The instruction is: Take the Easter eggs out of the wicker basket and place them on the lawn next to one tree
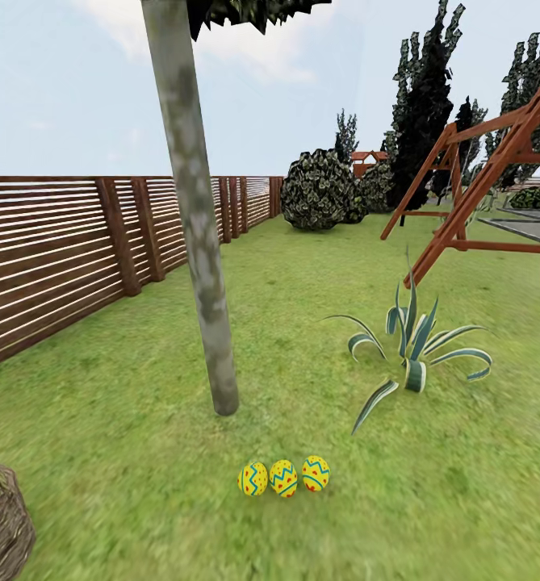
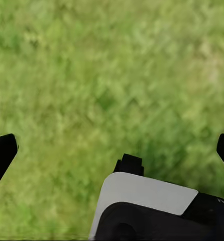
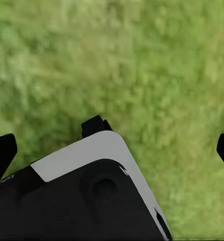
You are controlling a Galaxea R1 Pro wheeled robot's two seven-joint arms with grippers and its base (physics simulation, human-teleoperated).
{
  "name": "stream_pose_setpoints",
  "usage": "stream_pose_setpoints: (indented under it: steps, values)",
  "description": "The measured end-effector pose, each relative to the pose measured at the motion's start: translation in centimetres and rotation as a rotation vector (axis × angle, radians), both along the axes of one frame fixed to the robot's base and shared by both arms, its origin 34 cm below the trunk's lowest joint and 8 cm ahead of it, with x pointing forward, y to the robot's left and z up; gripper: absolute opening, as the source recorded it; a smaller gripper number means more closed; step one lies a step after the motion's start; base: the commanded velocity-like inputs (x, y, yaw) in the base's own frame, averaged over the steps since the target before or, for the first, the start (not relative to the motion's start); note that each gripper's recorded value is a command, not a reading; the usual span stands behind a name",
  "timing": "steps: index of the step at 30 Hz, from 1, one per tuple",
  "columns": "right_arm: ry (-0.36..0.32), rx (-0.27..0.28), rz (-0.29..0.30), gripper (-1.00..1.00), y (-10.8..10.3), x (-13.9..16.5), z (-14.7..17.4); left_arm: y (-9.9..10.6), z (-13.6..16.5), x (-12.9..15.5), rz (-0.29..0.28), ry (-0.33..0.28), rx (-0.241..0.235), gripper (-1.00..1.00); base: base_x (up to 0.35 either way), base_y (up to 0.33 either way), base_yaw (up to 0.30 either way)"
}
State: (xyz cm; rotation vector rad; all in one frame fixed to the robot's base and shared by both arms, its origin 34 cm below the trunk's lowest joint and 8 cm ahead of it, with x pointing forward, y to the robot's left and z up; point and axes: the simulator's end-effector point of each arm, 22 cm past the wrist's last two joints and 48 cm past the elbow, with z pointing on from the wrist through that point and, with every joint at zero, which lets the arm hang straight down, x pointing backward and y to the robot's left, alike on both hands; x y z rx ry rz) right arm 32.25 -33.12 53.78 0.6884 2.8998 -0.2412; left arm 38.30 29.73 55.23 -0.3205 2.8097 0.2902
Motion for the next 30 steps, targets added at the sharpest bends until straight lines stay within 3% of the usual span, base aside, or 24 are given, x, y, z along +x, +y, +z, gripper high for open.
stream_pose_setpoints:
  steps: [7, 13, 30]
  values:
    - [0.065, 0.017, -0.001, 1.0, 0.9, -3.1, 0.3, 0.2, -0.1, -4.5, 0.001, 0.052, 0.004, 1.0, 0.0, 0.0, 0.0]
    - [0.099, 0.027, -0.003, 1.0, 1.5, -4.8, 0.9, 0.2, 0.3, -6.4, 0.0, 0.061, 0.006, 1.0, 0.0, 0.0, 0.0]
    - [0.115, 0.031, -0.002, 1.0, 1.7, -5.9, 2.9, 0.5, 1.2, -15.9, 0.001, 0.169, 0.012, 1.0, 0.0, 0.0, 0.0]
